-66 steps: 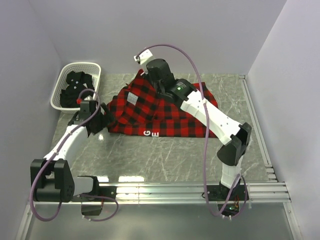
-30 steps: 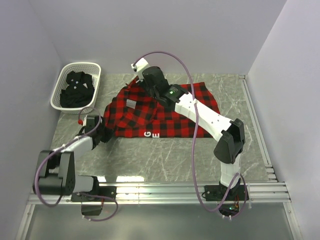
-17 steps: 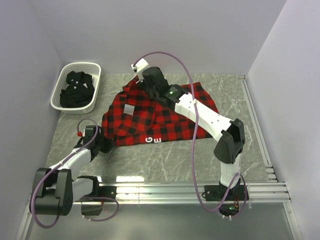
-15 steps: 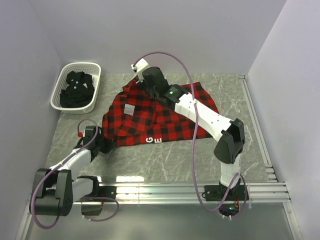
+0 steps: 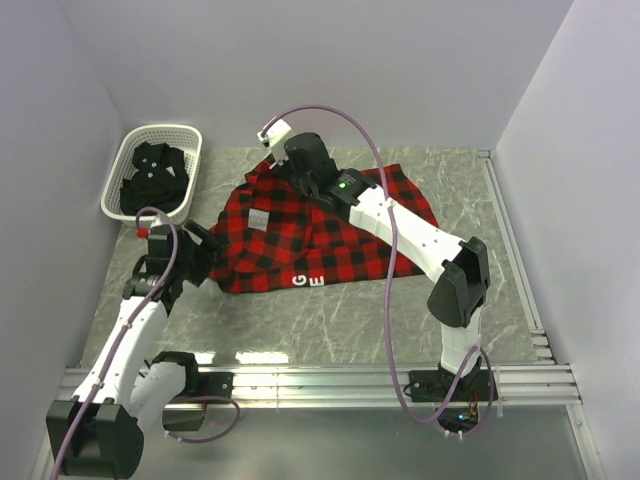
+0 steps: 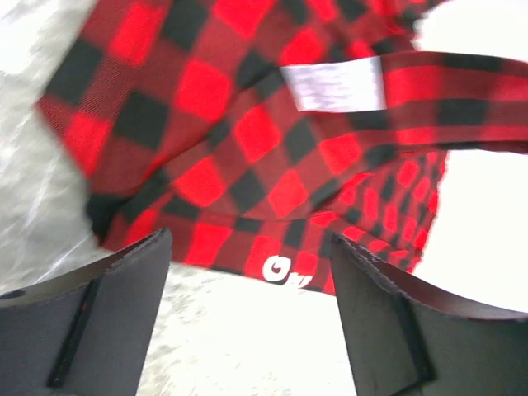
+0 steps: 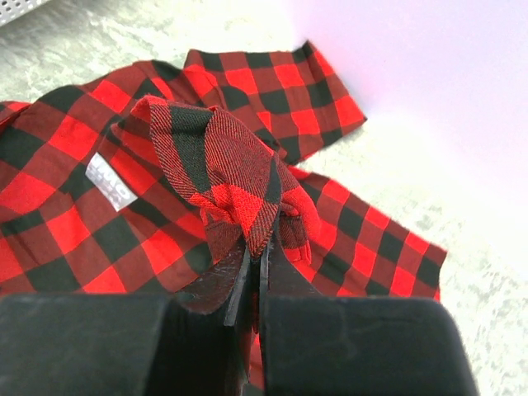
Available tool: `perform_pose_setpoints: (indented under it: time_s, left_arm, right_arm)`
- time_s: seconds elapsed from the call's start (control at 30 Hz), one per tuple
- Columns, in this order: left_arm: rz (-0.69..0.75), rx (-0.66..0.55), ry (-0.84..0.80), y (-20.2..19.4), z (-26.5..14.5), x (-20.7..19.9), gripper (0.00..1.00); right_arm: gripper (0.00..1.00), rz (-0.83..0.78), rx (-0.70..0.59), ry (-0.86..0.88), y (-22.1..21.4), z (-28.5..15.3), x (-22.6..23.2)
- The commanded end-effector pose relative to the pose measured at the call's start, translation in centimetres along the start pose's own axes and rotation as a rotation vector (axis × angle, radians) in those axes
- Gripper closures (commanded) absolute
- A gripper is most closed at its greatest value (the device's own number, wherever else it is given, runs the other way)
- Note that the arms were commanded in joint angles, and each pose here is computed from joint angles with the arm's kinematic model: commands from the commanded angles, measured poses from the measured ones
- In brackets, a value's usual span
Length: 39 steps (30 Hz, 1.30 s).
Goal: Fold and stack the long sleeve shirts
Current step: Fold the shirt
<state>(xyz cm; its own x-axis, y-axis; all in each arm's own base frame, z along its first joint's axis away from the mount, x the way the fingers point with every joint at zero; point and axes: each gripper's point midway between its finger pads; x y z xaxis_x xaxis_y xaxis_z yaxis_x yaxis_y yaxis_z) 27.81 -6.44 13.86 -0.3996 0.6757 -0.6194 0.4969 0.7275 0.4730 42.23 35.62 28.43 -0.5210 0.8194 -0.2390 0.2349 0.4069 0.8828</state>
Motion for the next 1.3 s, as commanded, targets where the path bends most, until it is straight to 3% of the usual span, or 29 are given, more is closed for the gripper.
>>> perform_pose_setpoints:
  time_s: [0.0, 0.23, 0.4, 0.57, 0.63, 0.87, 1.13, 1.27]
  left_arm:
    - [0.113, 0.014, -0.056, 0.3, -0.2, -1.8, 0.18]
    - [0.141, 0.15, -0.069, -3.4, 4.6, -4.2, 0.32]
    - [0.132, 0.162, -0.088, -4.8, 7.1, -5.5, 0.41]
    - [0.127, 0.157, 0.05, -5.3, 8.9, -2.3, 0.47]
    - [0.123, 0.111, 0.122, -4.9, 9.5, -0.4, 0.48]
    - [0.066, 0.176, 0.215, -7.4, 10.3, 3.8, 0.5]
    - [0.031, 0.16, 0.209, -6.9, 9.7, 4.1, 0.5]
    - [0.011, 0.152, 0.199, -6.5, 9.4, 4.0, 0.5]
  right_arm:
    - [1.0, -0.035, -0.111, 0.007, 3.6, -0.1, 0.2]
    - [1.0, -0.101, -0.128, -0.004, 3.8, 1.0, 0.2]
    - [1.0, -0.12, -0.144, 0.003, 4.3, 1.1, 0.4]
    - [1.0, -0.143, -0.131, -0.008, 3.5, 1.4, 0.3]
    - [1.0, -0.143, -0.143, -0.019, 3.6, 1.1, 0.1]
    - [1.0, -0.184, -0.074, -0.003, 0.4, -0.2, -0.1]
    - [1.0, -0.197, 0.011, 0.011, -3.0, -4.9, -1.2]
    - [1.0, -0.216, 0.115, -0.019, -7.9, -6.7, -1.9]
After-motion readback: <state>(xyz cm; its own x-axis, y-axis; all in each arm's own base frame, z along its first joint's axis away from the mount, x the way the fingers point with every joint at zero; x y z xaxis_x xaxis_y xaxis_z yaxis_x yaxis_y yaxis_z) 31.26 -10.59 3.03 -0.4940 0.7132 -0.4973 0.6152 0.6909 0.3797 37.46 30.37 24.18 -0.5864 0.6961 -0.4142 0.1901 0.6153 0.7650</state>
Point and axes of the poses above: each gripper's point midway between its finger pads, its own z axis out along the fingers, its own x axis along the line the jaws close on, y = z × x, and after that the axes turned 8 degrees about z, right-handed
